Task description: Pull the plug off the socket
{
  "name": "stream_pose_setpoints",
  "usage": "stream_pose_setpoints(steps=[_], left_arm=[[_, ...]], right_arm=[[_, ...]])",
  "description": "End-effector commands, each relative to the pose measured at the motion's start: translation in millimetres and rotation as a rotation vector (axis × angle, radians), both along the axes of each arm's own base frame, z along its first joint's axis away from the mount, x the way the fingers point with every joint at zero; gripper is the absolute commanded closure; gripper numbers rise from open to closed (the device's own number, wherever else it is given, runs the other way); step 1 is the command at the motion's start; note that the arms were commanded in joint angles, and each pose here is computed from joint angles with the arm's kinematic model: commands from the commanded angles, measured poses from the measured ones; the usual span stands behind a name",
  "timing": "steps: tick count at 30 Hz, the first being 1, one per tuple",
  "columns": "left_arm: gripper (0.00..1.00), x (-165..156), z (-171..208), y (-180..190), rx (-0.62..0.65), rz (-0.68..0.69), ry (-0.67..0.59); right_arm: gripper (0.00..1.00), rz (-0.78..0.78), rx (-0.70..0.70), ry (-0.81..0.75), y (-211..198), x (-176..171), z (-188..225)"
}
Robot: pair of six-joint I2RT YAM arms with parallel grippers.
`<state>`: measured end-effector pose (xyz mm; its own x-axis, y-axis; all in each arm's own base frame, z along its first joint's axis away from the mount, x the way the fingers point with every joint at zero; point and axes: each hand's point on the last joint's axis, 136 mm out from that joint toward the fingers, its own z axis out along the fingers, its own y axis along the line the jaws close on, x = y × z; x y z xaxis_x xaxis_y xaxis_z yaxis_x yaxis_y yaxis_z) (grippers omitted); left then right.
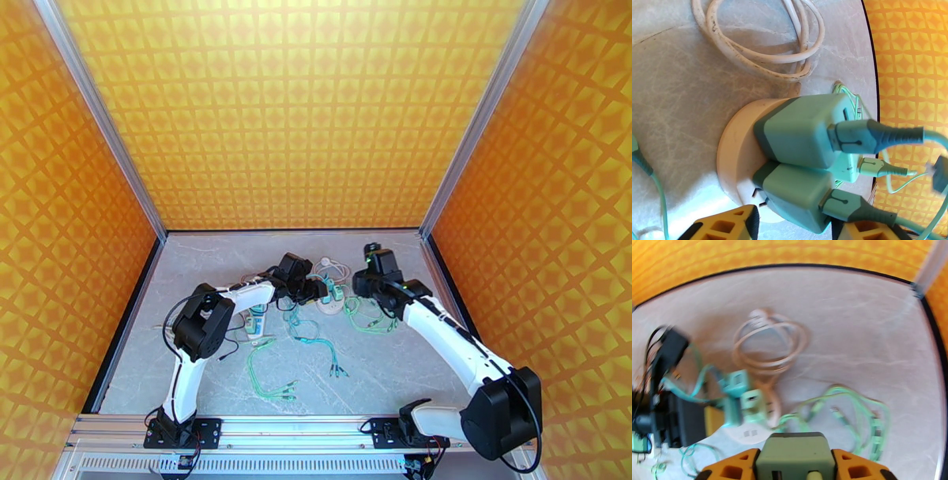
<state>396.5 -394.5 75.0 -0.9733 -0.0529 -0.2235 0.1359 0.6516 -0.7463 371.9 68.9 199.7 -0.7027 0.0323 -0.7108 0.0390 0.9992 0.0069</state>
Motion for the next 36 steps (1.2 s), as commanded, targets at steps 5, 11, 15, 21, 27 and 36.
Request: stream_pose_setpoints(steps=[5,11,15,21,27,36], left_arm=[[0.36,-4.7,11.2,24.7,0.094,0.003,-0.015],[0.27,-14.9,47.4,18.6,0.068,-0.044,-0.095],[0.22,-24.2,62.3,15.1,0.059,-0.070,-0.125],[0.13,-43.5,80.7,7.0,0.053,-0.122,-0.157],[0.06,-50.4,108.6,11.4,0.030,-0.106,-0.192],[0.01,-43.1,135.0,23.4,0.094,-0.075,-0.261]], right_arm=[[0.71,-0.270,-0.018,-0.038,-72.1,19.2,17.9],[0.70,-0.343,0.110,0.009,-91.4,53.8,-9.6],[0.70,-0.382,0.267,0.053,-95.1,81.7,-39.1],[0.69,-0.447,0.489,0.094,-99.2,123.4,-80.7],[0.65,-0.480,0.638,0.106,-98.4,154.7,-107.7],[0.53,-0.524,0.787,0.138,-96.3,171.8,-143.6]])
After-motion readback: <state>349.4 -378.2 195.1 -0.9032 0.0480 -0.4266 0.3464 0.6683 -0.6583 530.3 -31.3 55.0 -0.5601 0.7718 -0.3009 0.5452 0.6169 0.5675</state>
